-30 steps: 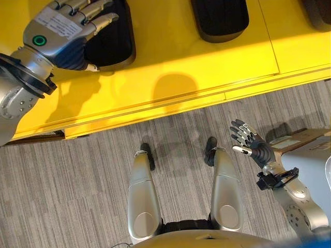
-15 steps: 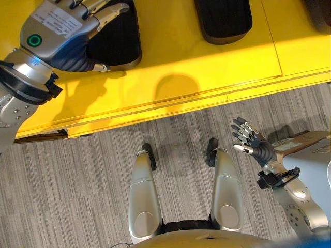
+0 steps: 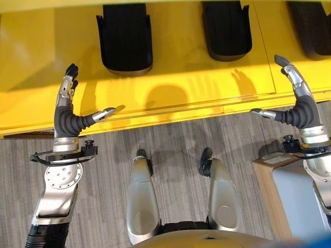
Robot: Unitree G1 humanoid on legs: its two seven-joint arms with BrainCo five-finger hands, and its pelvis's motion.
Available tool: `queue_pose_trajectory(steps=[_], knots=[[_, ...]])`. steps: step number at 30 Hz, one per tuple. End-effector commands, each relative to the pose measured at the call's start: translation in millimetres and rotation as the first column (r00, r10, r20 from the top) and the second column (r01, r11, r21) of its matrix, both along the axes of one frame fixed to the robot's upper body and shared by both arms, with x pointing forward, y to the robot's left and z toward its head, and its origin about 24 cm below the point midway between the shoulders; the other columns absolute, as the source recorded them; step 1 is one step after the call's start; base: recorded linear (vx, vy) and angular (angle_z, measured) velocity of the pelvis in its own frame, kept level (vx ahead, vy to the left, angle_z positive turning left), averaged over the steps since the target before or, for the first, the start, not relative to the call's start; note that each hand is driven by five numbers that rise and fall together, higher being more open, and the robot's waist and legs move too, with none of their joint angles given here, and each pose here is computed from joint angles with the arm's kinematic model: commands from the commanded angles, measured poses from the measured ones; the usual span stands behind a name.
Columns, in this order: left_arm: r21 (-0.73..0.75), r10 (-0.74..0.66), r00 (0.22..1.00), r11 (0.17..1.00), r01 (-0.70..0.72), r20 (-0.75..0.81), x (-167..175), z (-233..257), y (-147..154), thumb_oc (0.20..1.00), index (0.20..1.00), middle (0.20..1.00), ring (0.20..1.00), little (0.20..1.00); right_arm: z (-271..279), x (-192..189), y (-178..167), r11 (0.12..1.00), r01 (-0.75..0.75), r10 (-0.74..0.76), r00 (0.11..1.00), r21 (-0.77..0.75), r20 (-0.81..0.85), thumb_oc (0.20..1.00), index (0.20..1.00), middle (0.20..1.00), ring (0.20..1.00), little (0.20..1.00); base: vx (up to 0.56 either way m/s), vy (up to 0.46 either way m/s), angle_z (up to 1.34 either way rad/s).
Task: Move parts from the plastic box to the shelf.
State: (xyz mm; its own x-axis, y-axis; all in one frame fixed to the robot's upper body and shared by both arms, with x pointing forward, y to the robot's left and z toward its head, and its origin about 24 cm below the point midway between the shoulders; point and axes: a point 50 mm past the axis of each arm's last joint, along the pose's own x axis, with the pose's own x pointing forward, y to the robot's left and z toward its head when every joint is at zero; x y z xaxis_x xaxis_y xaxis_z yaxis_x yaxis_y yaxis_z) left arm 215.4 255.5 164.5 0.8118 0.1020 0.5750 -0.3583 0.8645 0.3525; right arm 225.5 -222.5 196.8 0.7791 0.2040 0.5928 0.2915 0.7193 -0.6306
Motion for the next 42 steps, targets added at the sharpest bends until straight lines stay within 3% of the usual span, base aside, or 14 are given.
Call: queue_pose_trajectory(steps=[1,7,12,19,23,42], knots=[[0.051,-0.053,0.997,0.997,0.05,0.061,-1.3,12.4,-2.1,1.0,1.0,1.0,1.0,1.0,12.3,4.8,-2.2,0.984,0.125,-0.105,0.981,-0.123,0.161,1.0,1.0,1.0,1.0,1.0,0.04,-0.03,0.04],[0.034,-0.077,0.996,0.997,0.075,0.04,4.5,7.9,-6.5,1.0,1.0,1.0,1.0,1.0,23.8,25.7,5.8,0.945,0.192,-0.132,0.964,-0.264,0.229,1.0,1.0,1.0,1.0,1.0,0.01,-0.011,0.05],[0.03,-0.084,0.996,0.996,0.083,0.036,10.7,5.4,-10.7,1.0,1.0,1.0,1.0,1.0,21.6,52.3,9.0,0.918,0.209,-0.154,0.971,-0.337,0.183,1.0,1.0,1.0,1.0,1.0,0.0,0.003,0.04],[0.019,-0.102,0.994,0.995,0.101,0.033,14.7,3.3,-15.0,1.0,1.0,1.0,1.0,1.0,14.3,76.4,3.4,0.906,0.218,-0.197,0.976,-0.363,0.093,1.0,1.0,1.0,1.0,1.0,0.0,-0.002,0.02],[0.002,-0.125,0.992,0.992,0.125,0.007,15.5,-0.9,-16.5,1.0,1.0,1.0,1.0,1.0,6.8,85.4,-6.5,0.932,0.206,-0.218,0.976,-0.298,-0.008,1.0,1.0,1.0,1.0,1.0,0.0,0.0,0.0],[0.005,-0.14,0.99,0.99,0.14,-0.022,16.6,-2.6,-13.0,1.0,1.0,1.0,1.0,1.0,27.6,100.8,-14.4,0.883,0.226,-0.252,0.968,-0.412,-0.009,1.0,1.0,1.0,1.0,1.0,0.0,0.0,0.01]])
